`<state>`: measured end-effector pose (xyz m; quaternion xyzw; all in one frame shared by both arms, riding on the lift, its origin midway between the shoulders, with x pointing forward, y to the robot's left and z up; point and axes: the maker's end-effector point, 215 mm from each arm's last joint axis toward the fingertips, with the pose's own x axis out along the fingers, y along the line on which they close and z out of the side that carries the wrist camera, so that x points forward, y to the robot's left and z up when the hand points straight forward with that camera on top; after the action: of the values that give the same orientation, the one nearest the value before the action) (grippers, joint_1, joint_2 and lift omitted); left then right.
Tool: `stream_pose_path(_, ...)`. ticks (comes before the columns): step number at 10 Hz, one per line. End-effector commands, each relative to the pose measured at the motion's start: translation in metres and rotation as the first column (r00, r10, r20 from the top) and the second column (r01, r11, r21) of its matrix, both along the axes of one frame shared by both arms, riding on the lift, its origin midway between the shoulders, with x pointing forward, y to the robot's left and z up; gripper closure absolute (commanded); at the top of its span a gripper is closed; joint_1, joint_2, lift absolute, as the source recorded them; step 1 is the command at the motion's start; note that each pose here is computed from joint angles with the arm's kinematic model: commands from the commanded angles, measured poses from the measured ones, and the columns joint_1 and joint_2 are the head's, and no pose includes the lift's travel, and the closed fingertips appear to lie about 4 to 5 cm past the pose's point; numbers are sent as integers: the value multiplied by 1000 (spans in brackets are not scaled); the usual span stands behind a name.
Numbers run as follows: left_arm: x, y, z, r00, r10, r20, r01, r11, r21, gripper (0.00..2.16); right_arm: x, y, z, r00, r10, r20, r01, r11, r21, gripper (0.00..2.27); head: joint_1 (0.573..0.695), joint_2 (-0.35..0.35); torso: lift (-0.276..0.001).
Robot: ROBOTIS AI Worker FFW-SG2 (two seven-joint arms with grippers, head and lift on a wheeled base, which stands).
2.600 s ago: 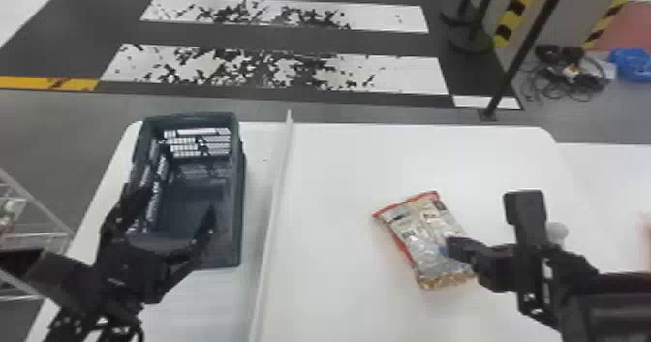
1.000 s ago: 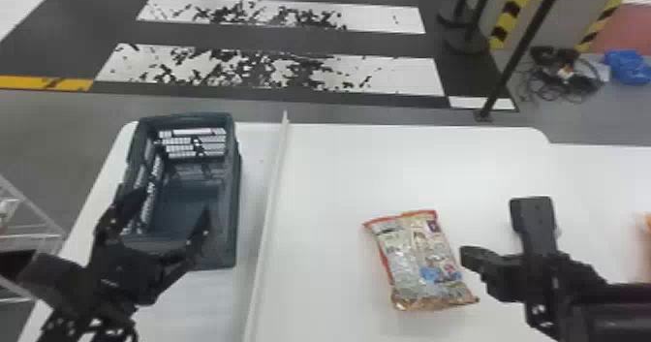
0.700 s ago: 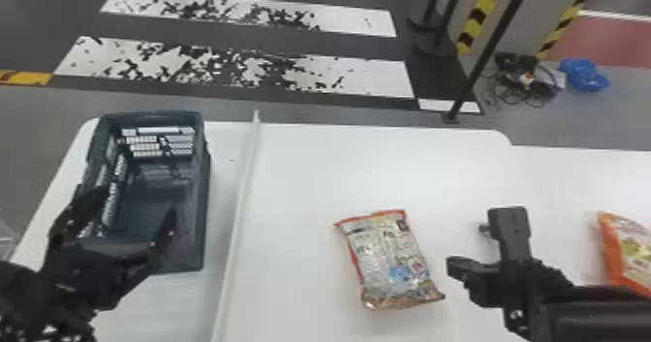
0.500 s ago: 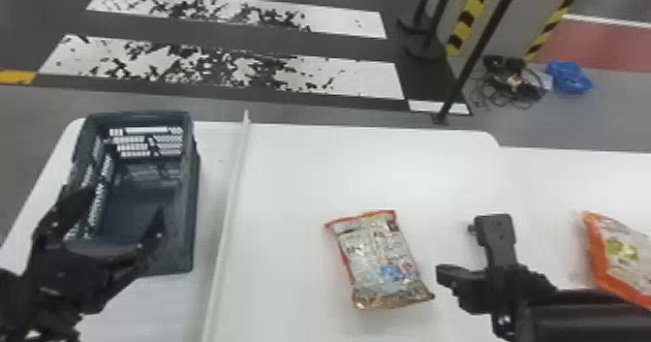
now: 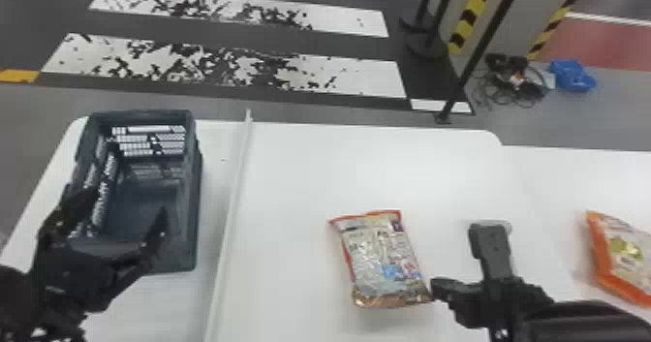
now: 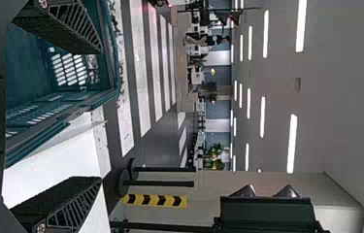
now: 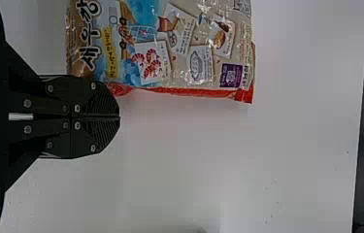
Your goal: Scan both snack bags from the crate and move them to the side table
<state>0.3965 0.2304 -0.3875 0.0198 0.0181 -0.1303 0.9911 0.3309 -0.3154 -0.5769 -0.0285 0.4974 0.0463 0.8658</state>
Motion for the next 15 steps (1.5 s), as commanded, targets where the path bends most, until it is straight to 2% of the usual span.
stream_pose_path(1, 0, 0, 0, 1000, 1, -1, -1, 1000, 0, 63, -5, 6, 0, 1000, 5, -10, -4, 1000, 12, 2250, 695, -137, -29)
stream_pose_path(8, 0, -3, 0, 1000, -7, 1, 7, 1000, 0, 63, -20, 18, 12, 1000, 16, -24, -15, 1000, 24, 2253, 695, -114, -29)
stream_pose_path(9, 0, -3, -1, 1000, -7, -2, 7, 1000, 0, 63, -13, 13, 20, 1000, 1, 3, -1, 1000, 8, 2253, 695, -114, -29)
stream_pose_path(10, -1, -3, 0, 1000, -7, 1, 7, 1000, 0, 63, -1, 12, 39, 998, 5, 58, -5, 1000, -1, 2253, 695, -118, -29)
stream_pose_path(12, -1, -4, 0, 1000, -8, 1, 8, 1000, -1, 63, 15, 39, 65, 989, 52, 135, -58, 997, 41, 2253, 695, -115, -29)
stream_pose_path(14, -1, -5, 1, 1000, -10, 2, 10, 1000, -2, 63, 32, 81, 70, 975, 123, 185, -144, 984, 102, 2253, 695, -75, -29)
stream_pose_path(15, -2, -5, 1, 1000, -11, 2, 11, 1000, -1, 63, 37, 97, 61, 972, 156, 176, -176, 979, 99, 2253, 695, -37, -29)
